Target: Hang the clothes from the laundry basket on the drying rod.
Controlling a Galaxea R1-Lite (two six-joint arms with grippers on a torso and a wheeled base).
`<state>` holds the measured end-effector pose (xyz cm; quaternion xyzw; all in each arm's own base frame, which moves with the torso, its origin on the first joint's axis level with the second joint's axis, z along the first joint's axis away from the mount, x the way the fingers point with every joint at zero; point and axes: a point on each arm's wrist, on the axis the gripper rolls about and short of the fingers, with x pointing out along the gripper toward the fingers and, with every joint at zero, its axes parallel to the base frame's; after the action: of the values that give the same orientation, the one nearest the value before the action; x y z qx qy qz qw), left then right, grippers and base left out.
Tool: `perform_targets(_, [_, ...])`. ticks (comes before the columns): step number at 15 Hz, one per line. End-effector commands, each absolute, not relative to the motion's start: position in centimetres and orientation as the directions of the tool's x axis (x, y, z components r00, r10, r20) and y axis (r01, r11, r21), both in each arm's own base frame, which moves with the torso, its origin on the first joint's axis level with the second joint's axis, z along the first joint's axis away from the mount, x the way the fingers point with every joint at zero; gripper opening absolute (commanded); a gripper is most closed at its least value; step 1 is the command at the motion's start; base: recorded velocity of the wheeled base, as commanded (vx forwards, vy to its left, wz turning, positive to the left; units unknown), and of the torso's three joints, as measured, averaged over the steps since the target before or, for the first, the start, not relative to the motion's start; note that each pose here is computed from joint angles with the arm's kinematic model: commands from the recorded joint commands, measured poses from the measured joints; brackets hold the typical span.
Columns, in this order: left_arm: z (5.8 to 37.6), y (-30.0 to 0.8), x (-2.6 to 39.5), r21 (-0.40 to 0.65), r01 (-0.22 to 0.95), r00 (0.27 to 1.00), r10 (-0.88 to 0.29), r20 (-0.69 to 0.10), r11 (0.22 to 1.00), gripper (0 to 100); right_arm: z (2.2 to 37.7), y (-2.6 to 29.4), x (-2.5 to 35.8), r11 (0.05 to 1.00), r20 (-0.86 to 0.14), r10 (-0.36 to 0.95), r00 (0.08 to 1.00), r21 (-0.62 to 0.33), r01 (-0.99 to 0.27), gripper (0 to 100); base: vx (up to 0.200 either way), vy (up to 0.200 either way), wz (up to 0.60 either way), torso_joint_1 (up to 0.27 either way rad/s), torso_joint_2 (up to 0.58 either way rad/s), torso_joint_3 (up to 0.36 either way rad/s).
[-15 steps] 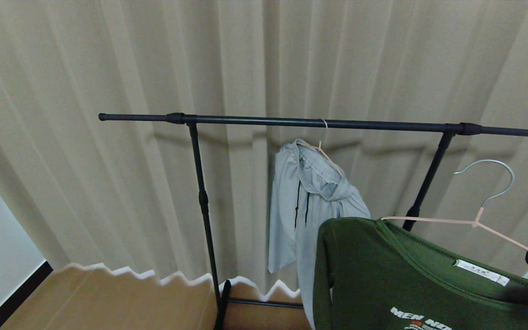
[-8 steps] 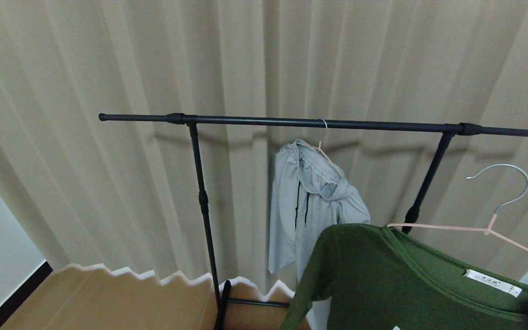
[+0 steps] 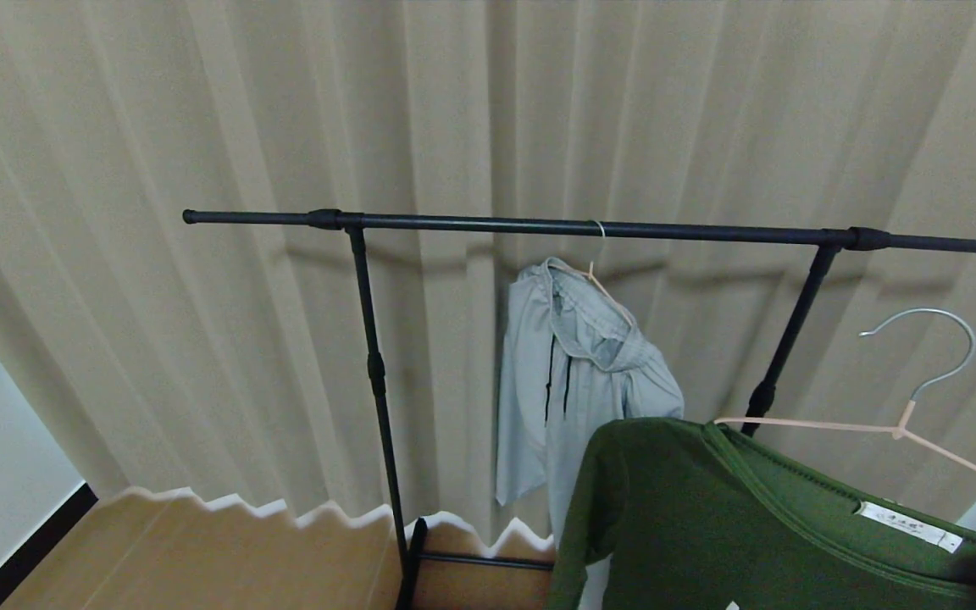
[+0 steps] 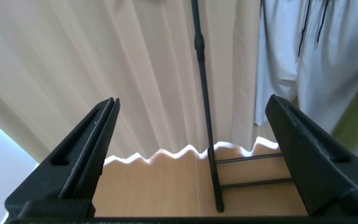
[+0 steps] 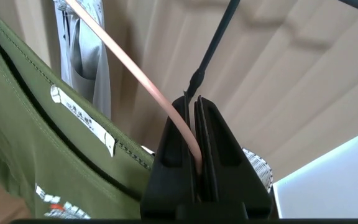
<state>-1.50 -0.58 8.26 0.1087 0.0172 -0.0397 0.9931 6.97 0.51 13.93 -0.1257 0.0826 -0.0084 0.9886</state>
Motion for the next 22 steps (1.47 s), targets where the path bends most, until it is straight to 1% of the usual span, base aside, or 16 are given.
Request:
perform_targets(1, [8.27, -0.57, -1.46, 0.213, 0.084, 0.996, -0.075, -0.047, 0.973, 100, 13.97, 0.52, 7.06, 0.968, -0.163, -0.037, 0.986, -0.250, -0.005, 0, 0.000, -0.200, 0.00, 0.002, 0.00, 0.007])
perform_targets(9, [8.27, -0.58, -1.46, 0.215, 0.085, 0.996, -0.077, -0.047, 0.973, 100, 14.03, 0.37, 7.08, 0.968, -0.160, -0.060, 0.985, -0.250, 0.018, 0, 0.000, -0.200, 0.00, 0.007, 0.00, 0.003])
perform_targets(12, [8.27, -0.58, -1.46, 0.216, 0.085, 0.996, -0.077, -0.047, 0.973, 100, 14.03, 0.35, 7.08, 0.967, -0.160, -0.063, 0.985, -0.252, 0.021, 0, 0.000, 0.000, 0.00, 0.000, 0.00, 0.000])
perform_targets(15, [8.27, -0.58, -1.46, 0.215, 0.088, 0.996, -0.080, -0.047, 0.973, 100, 14.08, 0.00, 7.08, 0.963, -0.157, -0.112, 0.981, -0.261, 0.069, 0, 0.000, 0.000, 0.00, 0.000, 0.00, 0.000])
perform_targets(16, [8.27, -0.58, -1.46, 0.213, 0.088, 0.996, -0.080, -0.047, 0.973, 100, 14.07, -0.17, 7.10, 0.957, -0.158, -0.136, 0.978, -0.277, 0.089, 0, 0.000, 0.000, 0.00, 0.000, 0.00, 0.000])
perform_targets(19, [8.27, -0.58, -1.46, 0.215, 0.088, 0.996, -0.080, -0.047, 0.973, 100, 14.23, -0.17, 7.24, 0.955, -0.158, -0.132, 0.979, -0.283, 0.083, 0, 0.000, 0.000, 0.00, 0.000, 0.00, 0.000])
perform_targets(22, [8.27, -0.59, -1.46, 0.218, 0.090, 0.996, -0.081, -0.047, 0.972, 100, 14.93, -0.17, 7.41, 0.956, -0.134, -0.133, 0.982, -0.279, 0.092, 0, 0.200, 0.000, 0.00, 0.002, 0.01, 0.001])
